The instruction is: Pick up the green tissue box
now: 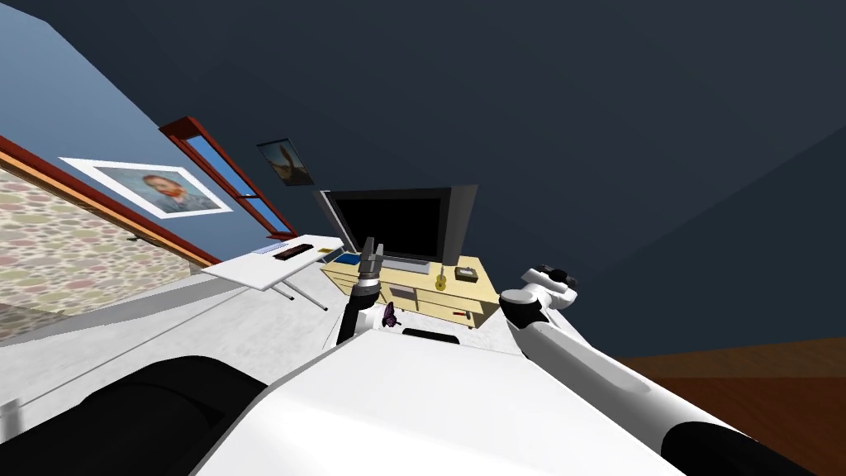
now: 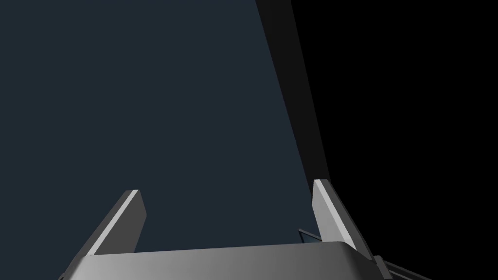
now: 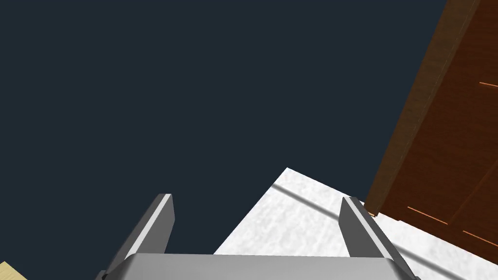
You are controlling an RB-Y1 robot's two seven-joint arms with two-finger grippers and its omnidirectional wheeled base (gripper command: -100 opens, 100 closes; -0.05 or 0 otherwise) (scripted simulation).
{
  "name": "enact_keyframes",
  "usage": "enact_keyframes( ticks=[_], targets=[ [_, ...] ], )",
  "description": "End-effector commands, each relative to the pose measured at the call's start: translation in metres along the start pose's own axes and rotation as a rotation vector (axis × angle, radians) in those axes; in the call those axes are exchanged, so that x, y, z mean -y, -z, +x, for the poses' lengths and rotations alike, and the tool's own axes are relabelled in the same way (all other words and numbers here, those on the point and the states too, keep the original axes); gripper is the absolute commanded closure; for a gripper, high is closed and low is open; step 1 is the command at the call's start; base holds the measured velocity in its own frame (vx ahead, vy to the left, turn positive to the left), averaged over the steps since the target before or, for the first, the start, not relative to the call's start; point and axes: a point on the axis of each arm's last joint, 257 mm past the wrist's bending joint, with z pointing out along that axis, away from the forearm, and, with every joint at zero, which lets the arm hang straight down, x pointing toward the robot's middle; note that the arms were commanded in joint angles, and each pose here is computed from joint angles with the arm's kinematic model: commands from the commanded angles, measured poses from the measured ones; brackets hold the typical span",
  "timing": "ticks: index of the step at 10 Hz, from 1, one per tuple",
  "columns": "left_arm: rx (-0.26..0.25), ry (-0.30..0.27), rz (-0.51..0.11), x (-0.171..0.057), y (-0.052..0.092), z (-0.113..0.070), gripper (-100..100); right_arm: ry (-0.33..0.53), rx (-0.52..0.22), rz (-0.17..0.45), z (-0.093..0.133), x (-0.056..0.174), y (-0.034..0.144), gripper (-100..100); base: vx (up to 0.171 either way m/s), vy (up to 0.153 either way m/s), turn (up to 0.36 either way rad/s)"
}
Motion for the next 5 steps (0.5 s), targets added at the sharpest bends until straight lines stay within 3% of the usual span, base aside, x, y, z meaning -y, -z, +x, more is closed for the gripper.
enact_keyframes(
  ticks=[1,2,3,4,5],
  targets=[
    [0.000,0.000,0.000,0.000,0.000,0.000,0,-0.072,0.059,0.006,-0.025,0.009,0.003,-100,0.015,0.049,-0.074],
    [0.000,0.000,0.000,0.000,0.000,0.000,0,-0.072,0.059,0.006,-0.026,0.009,0.003,-100,0.007,0.024,0.007],
    [0.000,0.000,0.000,0.000,0.000,0.000,0,-0.139,0.121,0.038,-0.043,0.037,0.008,-100,0.017,0.034,-0.117],
    [0.000,0.000,0.000,0.000,0.000,0.000,0,-0.160,0.140,0.028,-0.053,0.032,0.009,-100,0.013,0.044,-0.062],
    [0.000,0.000,0.000,0.000,0.000,0.000,0,-0.208,0.202,0.062,-0.072,0.061,0.017,-100,0.017,0.050,-0.109]
  ],
)
